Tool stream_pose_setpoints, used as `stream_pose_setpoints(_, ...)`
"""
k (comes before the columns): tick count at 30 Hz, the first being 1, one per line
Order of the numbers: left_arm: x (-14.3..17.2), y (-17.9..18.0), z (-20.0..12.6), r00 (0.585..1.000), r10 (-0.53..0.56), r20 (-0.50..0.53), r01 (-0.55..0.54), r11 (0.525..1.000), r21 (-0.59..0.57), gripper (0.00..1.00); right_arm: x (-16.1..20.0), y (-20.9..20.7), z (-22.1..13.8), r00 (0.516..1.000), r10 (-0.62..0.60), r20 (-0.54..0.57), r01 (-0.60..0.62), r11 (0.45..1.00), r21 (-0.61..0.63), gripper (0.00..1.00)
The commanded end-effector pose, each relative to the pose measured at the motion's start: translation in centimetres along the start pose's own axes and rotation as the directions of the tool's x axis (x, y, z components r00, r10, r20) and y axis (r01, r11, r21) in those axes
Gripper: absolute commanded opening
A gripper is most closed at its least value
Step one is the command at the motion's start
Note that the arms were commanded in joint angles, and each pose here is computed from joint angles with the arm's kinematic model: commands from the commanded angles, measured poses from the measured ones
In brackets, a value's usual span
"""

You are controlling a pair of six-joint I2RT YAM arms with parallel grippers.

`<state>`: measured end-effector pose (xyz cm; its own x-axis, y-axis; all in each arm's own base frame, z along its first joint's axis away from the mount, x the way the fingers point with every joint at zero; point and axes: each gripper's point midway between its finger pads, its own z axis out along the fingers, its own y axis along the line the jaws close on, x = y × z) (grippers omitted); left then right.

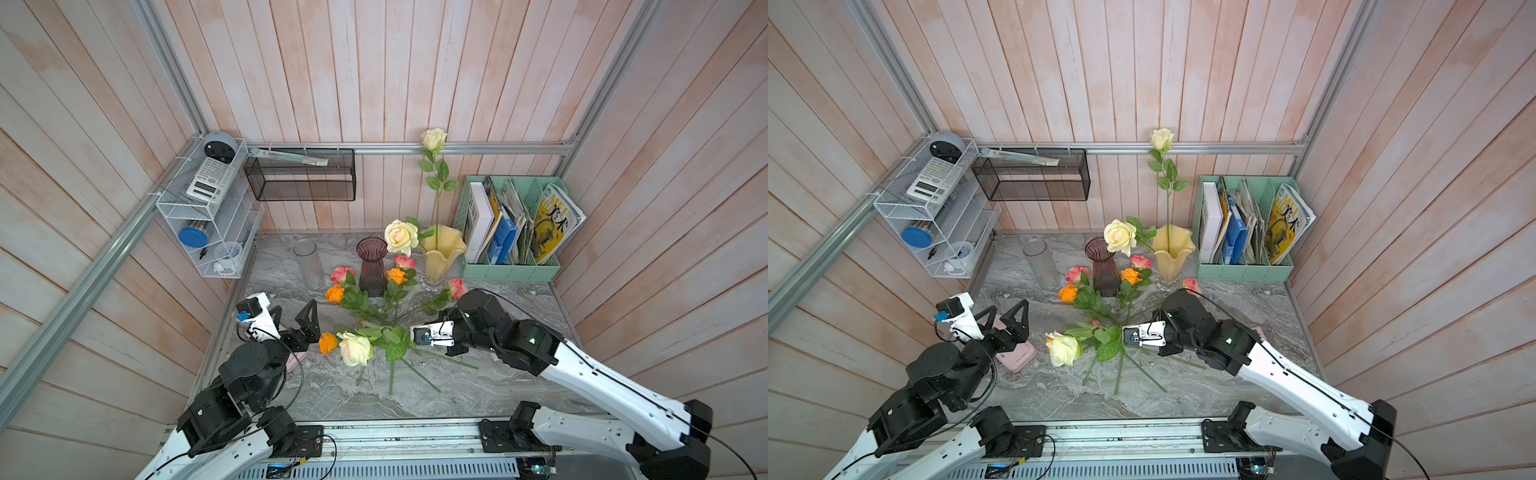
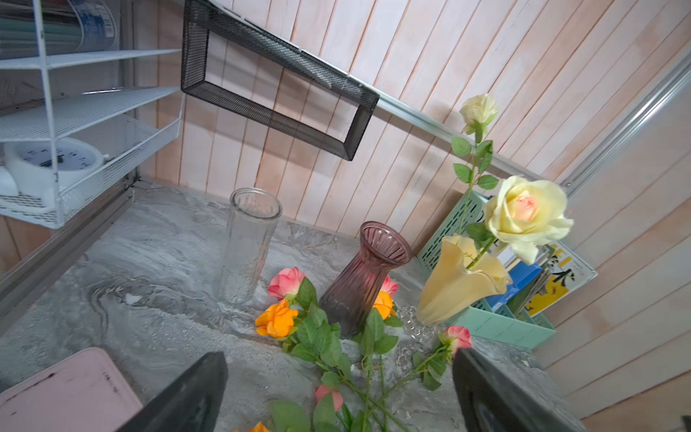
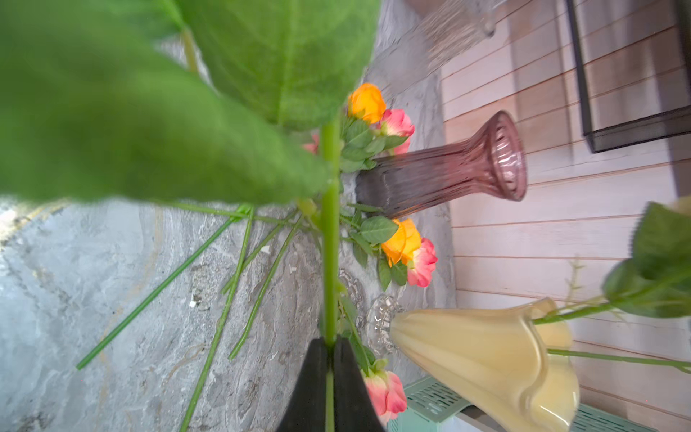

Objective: Arrange the flowers in different vases according to their colors
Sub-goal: Pick up the flower at the center of the board.

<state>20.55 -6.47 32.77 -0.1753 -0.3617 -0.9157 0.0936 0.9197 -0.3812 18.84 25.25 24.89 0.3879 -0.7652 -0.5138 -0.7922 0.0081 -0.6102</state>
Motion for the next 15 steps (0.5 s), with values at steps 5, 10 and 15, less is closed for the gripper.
stream_pose_setpoints(5, 2.2, 1.0, 1.0, 0.999, 0.017, -0.031, -0.019, 0.998, -0.054, 1.00, -10.2, -6.5, -7.2, 0.897, 0.044, 0.440, -0.123, 0.980, 0.154, 0.00)
stream_pose_setpoints(10, 3.8, 0.1, 2.2, 0.997, 0.027, -0.066, -0.029, 0.999, -0.030, 1.00, -15.0, -13.5, -13.0, 0.763, 0.031, 0.645, -0.233, 0.945, 0.230, 0.00)
stream_pose_setpoints(15, 5.1, -0.6, 3.1, 0.995, 0.026, -0.096, -0.027, 1.000, -0.010, 1.00, -16.3, -20.3, -17.6, 0.692, -0.001, 0.722, -0.329, 0.890, 0.317, 0.00)
